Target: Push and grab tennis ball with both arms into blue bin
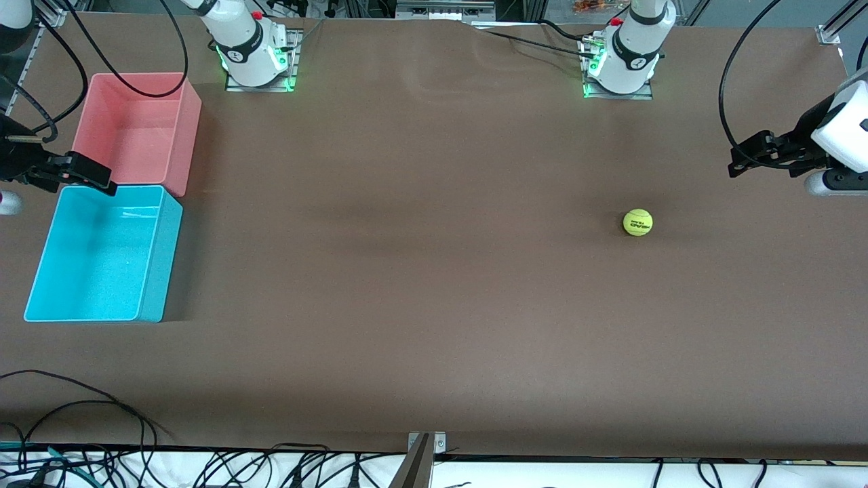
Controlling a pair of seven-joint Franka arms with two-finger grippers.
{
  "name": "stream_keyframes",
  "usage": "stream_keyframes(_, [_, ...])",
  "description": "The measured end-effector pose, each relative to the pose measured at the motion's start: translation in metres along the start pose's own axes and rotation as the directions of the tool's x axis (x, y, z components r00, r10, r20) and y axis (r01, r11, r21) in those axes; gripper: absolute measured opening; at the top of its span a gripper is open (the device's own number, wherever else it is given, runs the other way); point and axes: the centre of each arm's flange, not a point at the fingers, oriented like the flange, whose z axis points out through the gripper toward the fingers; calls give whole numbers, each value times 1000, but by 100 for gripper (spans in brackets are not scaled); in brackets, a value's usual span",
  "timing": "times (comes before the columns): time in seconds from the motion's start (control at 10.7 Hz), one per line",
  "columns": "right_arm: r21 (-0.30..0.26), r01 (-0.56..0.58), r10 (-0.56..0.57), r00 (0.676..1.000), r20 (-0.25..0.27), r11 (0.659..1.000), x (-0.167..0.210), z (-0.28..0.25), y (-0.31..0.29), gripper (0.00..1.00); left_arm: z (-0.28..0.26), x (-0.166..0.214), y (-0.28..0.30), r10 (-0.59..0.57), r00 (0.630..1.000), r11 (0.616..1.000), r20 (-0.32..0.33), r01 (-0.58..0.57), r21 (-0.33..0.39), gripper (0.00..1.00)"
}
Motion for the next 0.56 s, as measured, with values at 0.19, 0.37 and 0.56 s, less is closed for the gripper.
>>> stream_keyframes(0.19, [0,0,0,1000,1,1000,0,0,0,100,0,0,0,0,1000,1000,0,0,0,100])
stream_keyframes(0.37, [0,6,-6,1000,2,1000,0,0,-3,100,0,0,0,0,1000,1000,0,0,0,100])
stream_keyframes(0.56, [-3,14,-14,1000,3,1000,0,1,-8,100,0,0,0,0,1000,1000,0,0,0,100])
